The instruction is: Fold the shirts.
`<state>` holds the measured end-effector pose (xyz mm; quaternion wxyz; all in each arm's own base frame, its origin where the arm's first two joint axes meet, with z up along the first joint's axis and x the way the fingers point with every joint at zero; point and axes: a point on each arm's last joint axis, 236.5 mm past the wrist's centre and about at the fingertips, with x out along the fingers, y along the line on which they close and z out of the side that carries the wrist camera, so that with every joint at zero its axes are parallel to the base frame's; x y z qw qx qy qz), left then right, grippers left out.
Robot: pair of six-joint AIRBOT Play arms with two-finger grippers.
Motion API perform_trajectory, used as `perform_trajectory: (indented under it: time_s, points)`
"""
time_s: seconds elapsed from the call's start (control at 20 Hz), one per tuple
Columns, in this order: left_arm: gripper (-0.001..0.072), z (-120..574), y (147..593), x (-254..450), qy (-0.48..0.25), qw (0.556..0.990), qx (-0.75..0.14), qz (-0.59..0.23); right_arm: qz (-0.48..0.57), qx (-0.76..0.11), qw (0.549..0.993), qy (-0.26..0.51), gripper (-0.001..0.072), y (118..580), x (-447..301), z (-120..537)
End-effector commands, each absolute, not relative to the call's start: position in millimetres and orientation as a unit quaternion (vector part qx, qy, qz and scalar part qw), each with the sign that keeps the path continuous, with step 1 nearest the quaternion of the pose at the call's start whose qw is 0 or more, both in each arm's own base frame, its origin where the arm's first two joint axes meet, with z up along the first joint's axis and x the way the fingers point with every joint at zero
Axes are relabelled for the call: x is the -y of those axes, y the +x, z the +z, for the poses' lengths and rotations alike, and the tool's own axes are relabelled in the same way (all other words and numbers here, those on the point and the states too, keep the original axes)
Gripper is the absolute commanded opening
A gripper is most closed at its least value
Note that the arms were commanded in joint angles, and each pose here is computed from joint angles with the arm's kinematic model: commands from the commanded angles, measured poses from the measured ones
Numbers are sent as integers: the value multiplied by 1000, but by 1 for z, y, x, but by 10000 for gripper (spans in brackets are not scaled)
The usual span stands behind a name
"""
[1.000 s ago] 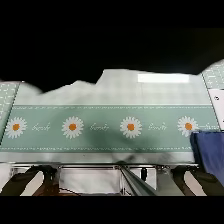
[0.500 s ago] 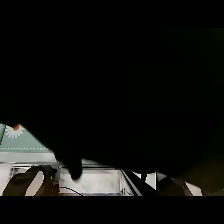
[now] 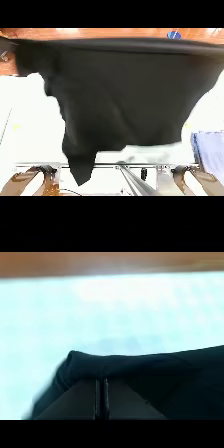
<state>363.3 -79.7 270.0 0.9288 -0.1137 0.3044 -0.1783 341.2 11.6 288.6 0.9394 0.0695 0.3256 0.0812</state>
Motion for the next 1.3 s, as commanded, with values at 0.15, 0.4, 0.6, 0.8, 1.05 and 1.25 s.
perform_trajectory:
  time_s: [0.15, 0.4, 0.6, 0.8, 1.05, 1.25]
  points:
    - [27, 143, 483, 114, -197, 892, -374, -163, 130, -422, 875, 198, 17, 475, -20, 142]
    - [27, 72, 526, 130, -276, 855, -412, -153, 126, -435, 845, 285, 18, 553, -17, 65]
    - [183, 28, 506, 161, -307, 796, -489, -182, 107, -436, 822, 351, 425, 579, -16, 38]
    - [510, -3, 458, 132, -261, 744, -586, -184, 112, -459, 812, 343, 415, 557, 3, 45]
    - [509, -10, 373, 48, -225, 695, -667, -148, 90, -557, 791, 236, 415, 455, 79, 47]
    - [509, -54, 288, 33, -282, 699, -653, -78, 57, -550, 776, 305, 415, 385, 60, 12]
